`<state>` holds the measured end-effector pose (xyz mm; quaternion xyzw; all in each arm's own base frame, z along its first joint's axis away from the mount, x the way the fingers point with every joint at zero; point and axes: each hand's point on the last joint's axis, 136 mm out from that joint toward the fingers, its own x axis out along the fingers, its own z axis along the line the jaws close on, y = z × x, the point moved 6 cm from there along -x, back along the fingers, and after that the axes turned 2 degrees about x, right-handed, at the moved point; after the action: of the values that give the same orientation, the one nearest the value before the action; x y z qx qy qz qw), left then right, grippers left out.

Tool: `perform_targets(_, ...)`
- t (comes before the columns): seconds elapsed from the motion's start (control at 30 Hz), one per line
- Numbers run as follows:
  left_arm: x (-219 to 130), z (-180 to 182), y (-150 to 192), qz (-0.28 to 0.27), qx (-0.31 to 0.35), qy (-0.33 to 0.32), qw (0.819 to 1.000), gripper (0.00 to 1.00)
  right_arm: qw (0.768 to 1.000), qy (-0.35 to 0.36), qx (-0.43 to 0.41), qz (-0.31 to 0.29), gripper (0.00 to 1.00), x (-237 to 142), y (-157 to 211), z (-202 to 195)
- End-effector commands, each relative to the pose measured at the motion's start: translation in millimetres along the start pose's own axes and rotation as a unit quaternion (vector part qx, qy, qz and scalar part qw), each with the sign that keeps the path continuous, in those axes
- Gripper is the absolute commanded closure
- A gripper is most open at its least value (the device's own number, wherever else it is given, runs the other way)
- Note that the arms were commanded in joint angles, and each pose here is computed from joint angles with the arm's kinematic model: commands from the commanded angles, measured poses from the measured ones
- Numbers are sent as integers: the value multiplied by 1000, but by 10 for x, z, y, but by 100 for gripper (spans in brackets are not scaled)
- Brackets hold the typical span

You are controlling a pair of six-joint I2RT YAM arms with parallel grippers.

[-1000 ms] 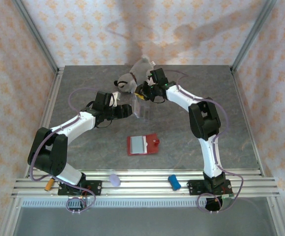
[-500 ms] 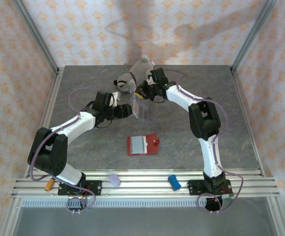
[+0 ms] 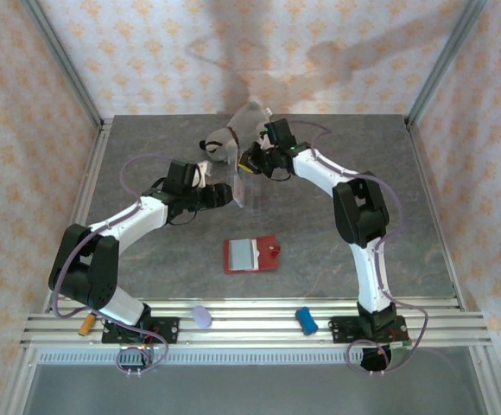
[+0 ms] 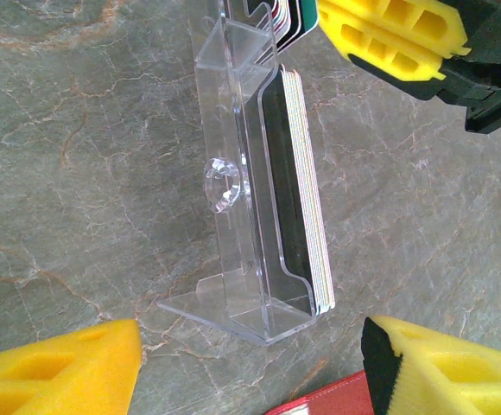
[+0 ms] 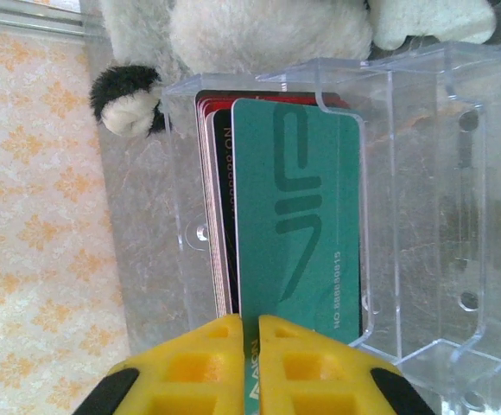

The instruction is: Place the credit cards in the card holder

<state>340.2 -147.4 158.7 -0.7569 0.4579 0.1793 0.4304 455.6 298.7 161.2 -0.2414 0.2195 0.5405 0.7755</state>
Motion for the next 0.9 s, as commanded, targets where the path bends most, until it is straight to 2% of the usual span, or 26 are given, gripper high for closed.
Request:
perform_targets(0.0, -31, -24, -51, -6, 10, 3, 1000, 31, 1000, 13, -19, -16, 93, -187, -4, 92)
perform_targets(0.3, -51, -27, -67, -4, 15, -5, 1000, 31, 999, 34, -29, -19, 100, -219, 4, 46)
perform_targets(0.87, -101, -24, -91, -2, 26, -20, 999, 30, 997, 53, -51, -17, 100, -287, -21, 108)
